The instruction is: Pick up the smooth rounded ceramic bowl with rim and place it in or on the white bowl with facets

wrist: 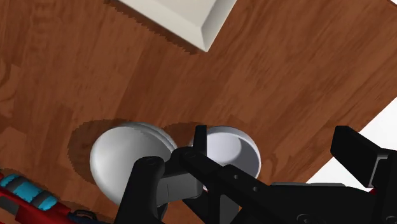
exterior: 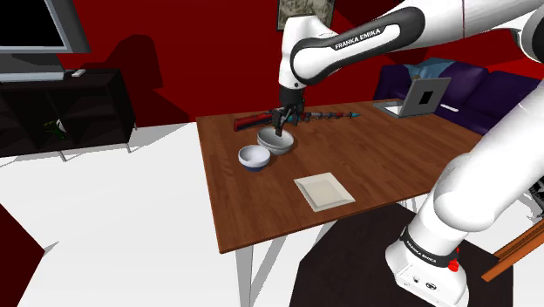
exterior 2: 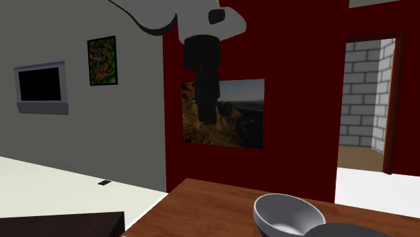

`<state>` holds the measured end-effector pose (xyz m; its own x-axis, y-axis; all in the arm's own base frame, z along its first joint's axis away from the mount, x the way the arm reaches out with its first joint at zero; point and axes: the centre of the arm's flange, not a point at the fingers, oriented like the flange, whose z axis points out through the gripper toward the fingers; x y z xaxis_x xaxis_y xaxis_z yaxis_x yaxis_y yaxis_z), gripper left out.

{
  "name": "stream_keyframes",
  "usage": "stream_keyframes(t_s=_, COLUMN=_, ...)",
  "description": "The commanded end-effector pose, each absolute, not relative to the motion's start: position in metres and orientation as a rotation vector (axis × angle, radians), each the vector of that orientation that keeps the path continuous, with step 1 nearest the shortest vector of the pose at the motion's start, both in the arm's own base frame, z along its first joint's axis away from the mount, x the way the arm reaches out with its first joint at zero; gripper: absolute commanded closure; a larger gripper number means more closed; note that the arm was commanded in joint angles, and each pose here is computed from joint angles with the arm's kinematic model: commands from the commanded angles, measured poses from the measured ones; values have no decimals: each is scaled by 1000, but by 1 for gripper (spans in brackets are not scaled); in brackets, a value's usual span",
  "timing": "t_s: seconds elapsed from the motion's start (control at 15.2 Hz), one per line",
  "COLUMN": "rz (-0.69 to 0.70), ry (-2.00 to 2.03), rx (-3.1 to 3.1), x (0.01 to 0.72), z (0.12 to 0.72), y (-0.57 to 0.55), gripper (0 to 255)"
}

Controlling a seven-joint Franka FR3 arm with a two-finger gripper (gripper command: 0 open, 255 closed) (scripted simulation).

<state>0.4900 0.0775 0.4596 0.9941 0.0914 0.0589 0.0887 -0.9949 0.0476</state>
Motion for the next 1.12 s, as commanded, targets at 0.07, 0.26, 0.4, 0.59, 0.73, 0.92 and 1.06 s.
stream_keyframes(t_s=0.07, rz=76, ry=153, rx=3083, x=520, z=436, y=89, gripper=0)
stream_keyframes(t_s=0.26, rz=57, ry=166, rx=3074, x=549, z=409, y=100, gripper=0)
stream_keyframes(t_s=0.4, rz=44, ry=174, rx=3067, x=569, z=391, y=107, gripper=0)
stream_keyframes(t_s=0.59, rz=25, ry=187, rx=3058, x=597, z=363, y=117, gripper=0)
stream_keyframes(t_s=0.73, rz=13, ry=196, rx=3051, x=616, z=345, y=124, gripper=0)
stream_keyframes(t_s=0.92, rz=-6, ry=208, rx=3041, x=644, z=316, y=135, gripper=0)
stream_keyframes(t_s=1.06, rz=-19, ry=217, rx=3034, x=662, z=297, y=142, gripper=0)
